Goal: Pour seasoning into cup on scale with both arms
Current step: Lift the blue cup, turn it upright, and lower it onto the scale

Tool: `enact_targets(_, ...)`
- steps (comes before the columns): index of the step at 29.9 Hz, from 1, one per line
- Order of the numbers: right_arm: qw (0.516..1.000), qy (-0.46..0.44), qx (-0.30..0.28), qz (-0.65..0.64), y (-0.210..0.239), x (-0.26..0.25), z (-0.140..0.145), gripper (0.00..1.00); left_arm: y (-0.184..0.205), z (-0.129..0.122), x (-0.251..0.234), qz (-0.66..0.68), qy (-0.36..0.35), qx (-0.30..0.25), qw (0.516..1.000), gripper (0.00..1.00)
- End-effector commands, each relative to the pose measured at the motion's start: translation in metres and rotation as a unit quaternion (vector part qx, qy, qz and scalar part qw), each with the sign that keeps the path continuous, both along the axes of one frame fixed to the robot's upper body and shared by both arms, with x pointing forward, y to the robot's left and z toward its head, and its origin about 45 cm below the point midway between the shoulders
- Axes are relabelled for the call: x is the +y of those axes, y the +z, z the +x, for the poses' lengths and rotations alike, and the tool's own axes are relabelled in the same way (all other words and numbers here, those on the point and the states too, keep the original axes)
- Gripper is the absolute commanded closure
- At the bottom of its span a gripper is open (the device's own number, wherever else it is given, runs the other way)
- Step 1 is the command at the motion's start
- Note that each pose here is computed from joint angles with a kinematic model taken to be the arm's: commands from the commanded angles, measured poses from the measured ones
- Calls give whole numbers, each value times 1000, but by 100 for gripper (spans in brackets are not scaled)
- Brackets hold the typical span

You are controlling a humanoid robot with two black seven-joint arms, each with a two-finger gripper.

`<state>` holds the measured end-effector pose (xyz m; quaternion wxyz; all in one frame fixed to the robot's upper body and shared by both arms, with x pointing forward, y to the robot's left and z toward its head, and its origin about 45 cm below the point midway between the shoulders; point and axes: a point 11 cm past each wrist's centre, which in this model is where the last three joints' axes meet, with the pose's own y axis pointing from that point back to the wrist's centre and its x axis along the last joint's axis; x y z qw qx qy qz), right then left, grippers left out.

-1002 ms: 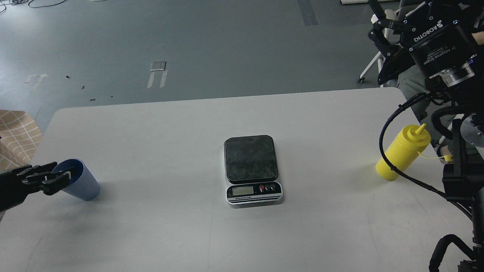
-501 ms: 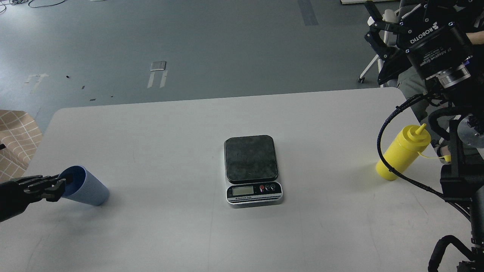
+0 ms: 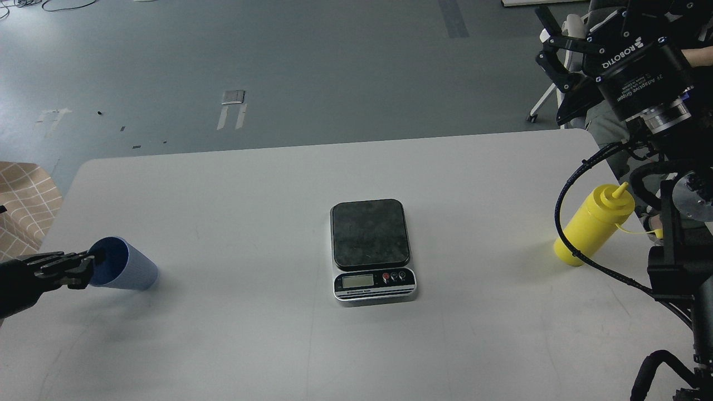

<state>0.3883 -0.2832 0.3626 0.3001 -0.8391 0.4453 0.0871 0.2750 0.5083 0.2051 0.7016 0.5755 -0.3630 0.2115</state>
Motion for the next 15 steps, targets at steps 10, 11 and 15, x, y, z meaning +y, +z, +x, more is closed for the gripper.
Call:
enact_targets(10,1000,-7,9,4,-8,-6,-3,0,81,95,-111,69,-181,-1,981,100)
enact_targets(11,1000,-8,9,5,-8,-6,-3,0,83,100,-127,79,-205,2,975,100)
enact_targets(15,1000,-14,10,10,-12,-10,-5,0,86,112,-171,85,-252,16,964,100)
